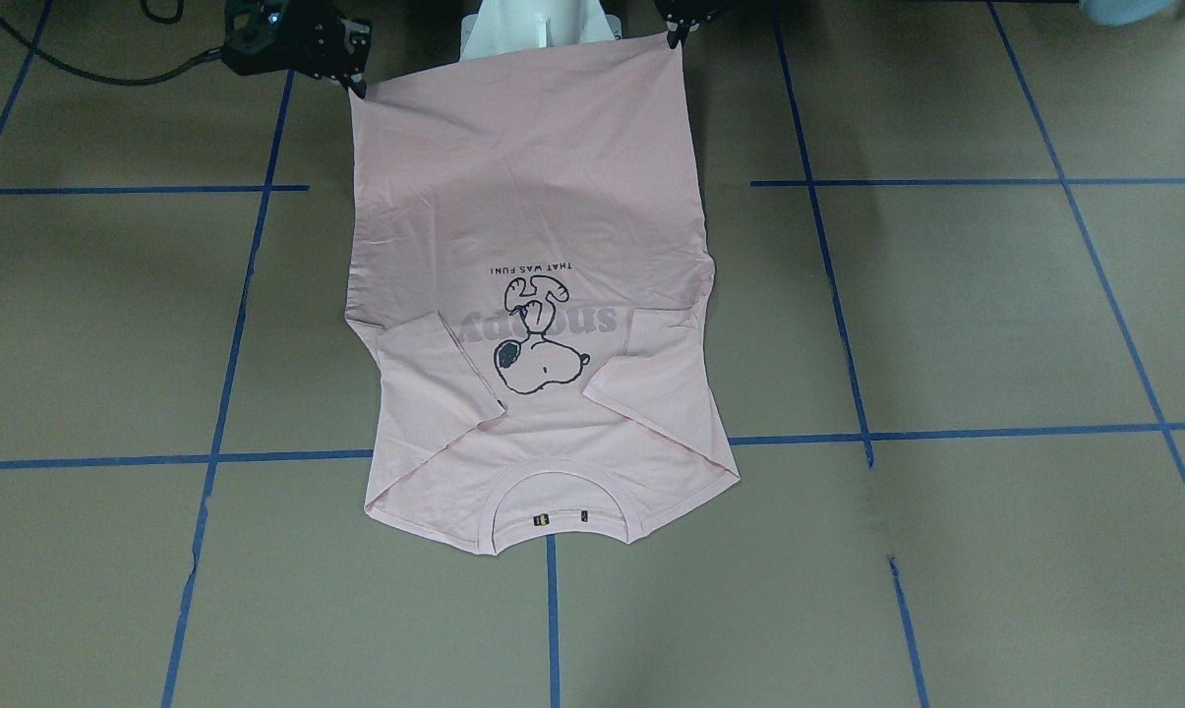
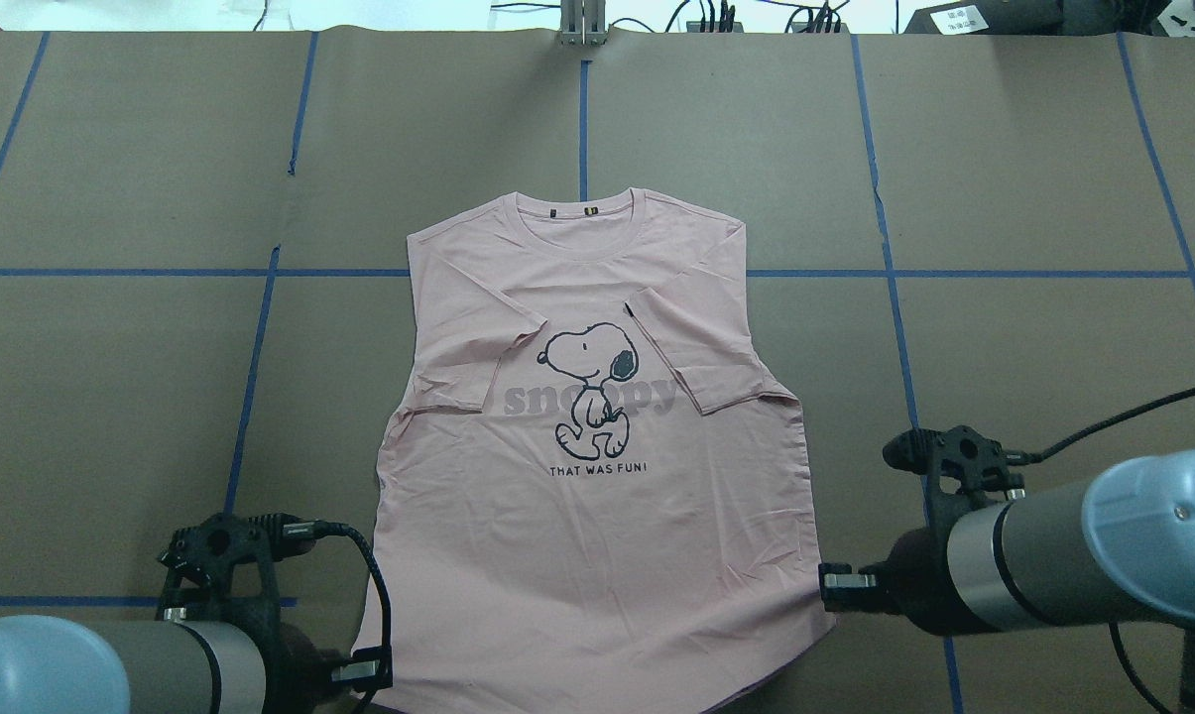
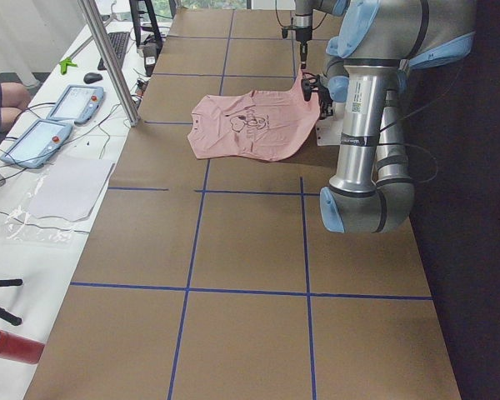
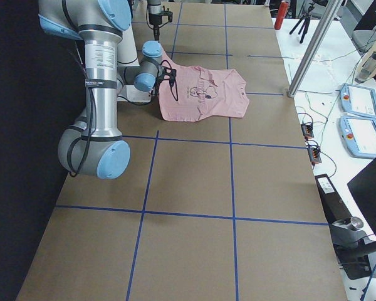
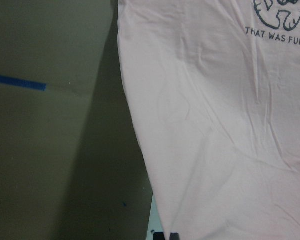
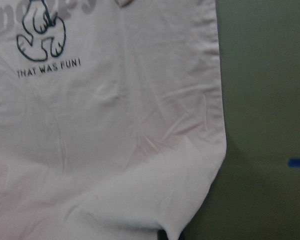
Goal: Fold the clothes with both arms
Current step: 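Lift the hem with both grippers and fold it toward the collar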
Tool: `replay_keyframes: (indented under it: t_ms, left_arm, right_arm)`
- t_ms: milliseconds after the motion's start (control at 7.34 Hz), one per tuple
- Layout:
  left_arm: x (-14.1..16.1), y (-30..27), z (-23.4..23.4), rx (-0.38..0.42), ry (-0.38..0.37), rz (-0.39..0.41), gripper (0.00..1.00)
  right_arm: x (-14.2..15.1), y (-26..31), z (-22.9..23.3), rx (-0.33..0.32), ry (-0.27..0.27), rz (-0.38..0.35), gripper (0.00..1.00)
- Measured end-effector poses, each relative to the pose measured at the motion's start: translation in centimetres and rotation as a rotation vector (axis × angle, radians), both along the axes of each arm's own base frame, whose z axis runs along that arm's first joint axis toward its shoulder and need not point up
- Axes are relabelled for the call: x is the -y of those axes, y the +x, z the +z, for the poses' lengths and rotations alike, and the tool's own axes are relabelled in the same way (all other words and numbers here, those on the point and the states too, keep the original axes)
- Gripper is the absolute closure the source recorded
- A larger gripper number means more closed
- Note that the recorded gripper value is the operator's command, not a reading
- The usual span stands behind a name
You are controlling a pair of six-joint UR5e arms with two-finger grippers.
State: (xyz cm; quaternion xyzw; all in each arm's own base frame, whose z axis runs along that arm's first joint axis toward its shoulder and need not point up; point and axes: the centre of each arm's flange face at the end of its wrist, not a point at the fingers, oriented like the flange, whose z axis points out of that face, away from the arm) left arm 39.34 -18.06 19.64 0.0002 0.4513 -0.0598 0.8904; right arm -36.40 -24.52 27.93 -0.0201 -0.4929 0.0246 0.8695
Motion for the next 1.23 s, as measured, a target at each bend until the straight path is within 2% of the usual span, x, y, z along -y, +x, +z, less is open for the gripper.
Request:
replay_keyframes:
  t_ms: [272,409,545,681,954,1226]
  left_arm:
    - [8.4,0.6,2.0,0.082,0.102,-0.073,1.00]
    - [12.9,1.2,3.0,0.112,0.132,-0.116,1.00]
    - [17.0,1.5,4.1,0.130,0.160,-0.155,1.00]
    - [20.7,1.7,5.5,0.130,0.182,-0.195,1.00]
    - [28.2,3.5,9.3,0.120,0.201,-0.277,1.00]
    - [34.1,4.6,12.8,0.124,0.206,-0.334,1.00]
  right_arm:
    - [9.5,-2.2,0.4,-0.038,0.154,0.072,1.00]
    - [14.3,-3.1,0.6,-0.072,0.228,0.086,1.00]
    - [18.3,-3.8,0.5,-0.103,0.281,0.094,1.00]
    - [22.1,-4.4,0.1,-0.127,0.301,0.114,1.00]
    - [30.0,-6.4,-0.4,-0.165,0.302,0.161,1.00]
    - [35.9,-8.9,2.6,-0.179,0.292,0.182,1.00]
